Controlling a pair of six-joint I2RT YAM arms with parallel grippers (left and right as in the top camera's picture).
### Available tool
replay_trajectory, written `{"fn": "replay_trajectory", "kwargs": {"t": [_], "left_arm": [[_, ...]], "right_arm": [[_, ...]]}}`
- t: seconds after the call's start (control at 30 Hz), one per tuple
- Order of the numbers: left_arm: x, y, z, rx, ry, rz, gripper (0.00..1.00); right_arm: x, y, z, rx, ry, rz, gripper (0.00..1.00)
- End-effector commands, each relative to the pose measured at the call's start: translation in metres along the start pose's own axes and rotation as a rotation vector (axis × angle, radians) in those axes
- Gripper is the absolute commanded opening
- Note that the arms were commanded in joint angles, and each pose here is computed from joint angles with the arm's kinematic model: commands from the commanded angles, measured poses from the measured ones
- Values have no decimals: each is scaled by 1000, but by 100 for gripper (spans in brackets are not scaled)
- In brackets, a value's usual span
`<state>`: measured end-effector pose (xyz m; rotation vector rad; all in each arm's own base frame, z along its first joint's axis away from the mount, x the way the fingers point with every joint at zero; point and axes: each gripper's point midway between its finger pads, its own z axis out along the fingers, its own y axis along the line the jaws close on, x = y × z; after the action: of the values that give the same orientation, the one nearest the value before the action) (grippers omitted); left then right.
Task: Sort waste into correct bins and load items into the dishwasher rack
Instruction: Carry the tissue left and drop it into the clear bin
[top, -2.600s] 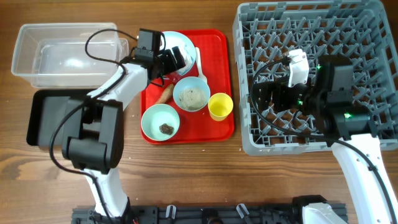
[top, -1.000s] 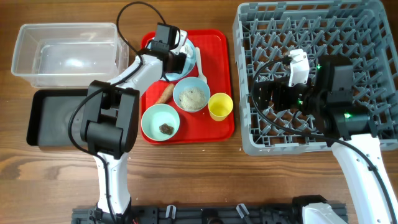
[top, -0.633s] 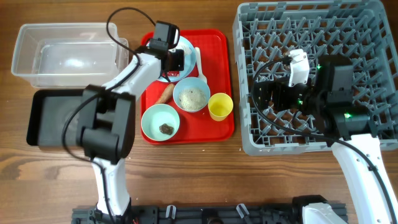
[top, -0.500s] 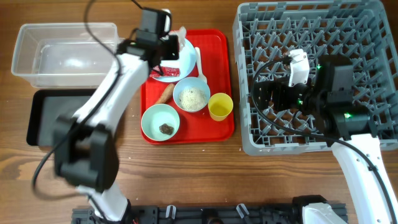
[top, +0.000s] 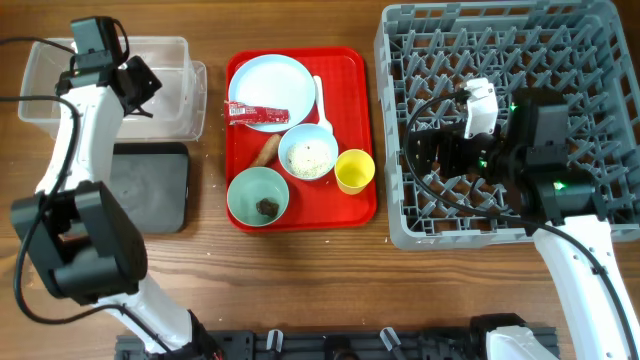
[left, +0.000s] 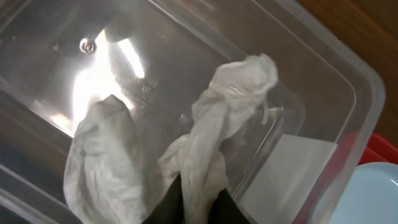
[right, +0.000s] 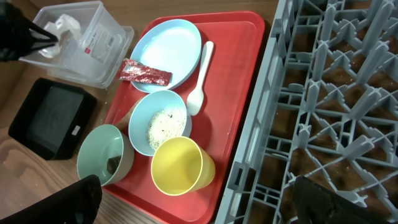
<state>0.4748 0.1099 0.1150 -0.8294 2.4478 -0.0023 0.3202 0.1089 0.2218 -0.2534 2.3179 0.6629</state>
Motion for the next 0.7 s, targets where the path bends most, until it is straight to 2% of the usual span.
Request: {"fn": "replay_trajectory", "kwargs": {"t": [0.0,0.17,0.23,0.27,0.3,0.37,0.43,0.53,0.6,0.67], "left_arm": [[11,-3,13,38,52,-5,100],[-4,-18,-24,123,0,25,100],[3,-43,-47,238,11,145,100],[9,-51,-56,256,18,184,98],[20,-60,-65,265,39,232,88],[39,-76,-85,251,106,304,85],[42,-88,-109,190,122,364,86],[47,-117,-138,203,135,462,86],[63,-125,-138,174,210,504,84],[92,-125,-105,120,342,539,87]], "right_arm": [[-5,6,0,-27,-8,-1,100],[-6,6,0,-27,-9,-2,100],[-7,6,0,-27,-17,-6,100],[-9,6,0,-28,-22,-9,100],[-10,6,0,-29,-28,-11,100],[-10,6,0,-28,-27,-11,100],[-10,6,0,-28,-28,-13,100],[-11,7,0,-29,-30,-13,100],[-10,6,0,-29,-27,15,100],[-9,7,0,-32,-23,16,100]]}}
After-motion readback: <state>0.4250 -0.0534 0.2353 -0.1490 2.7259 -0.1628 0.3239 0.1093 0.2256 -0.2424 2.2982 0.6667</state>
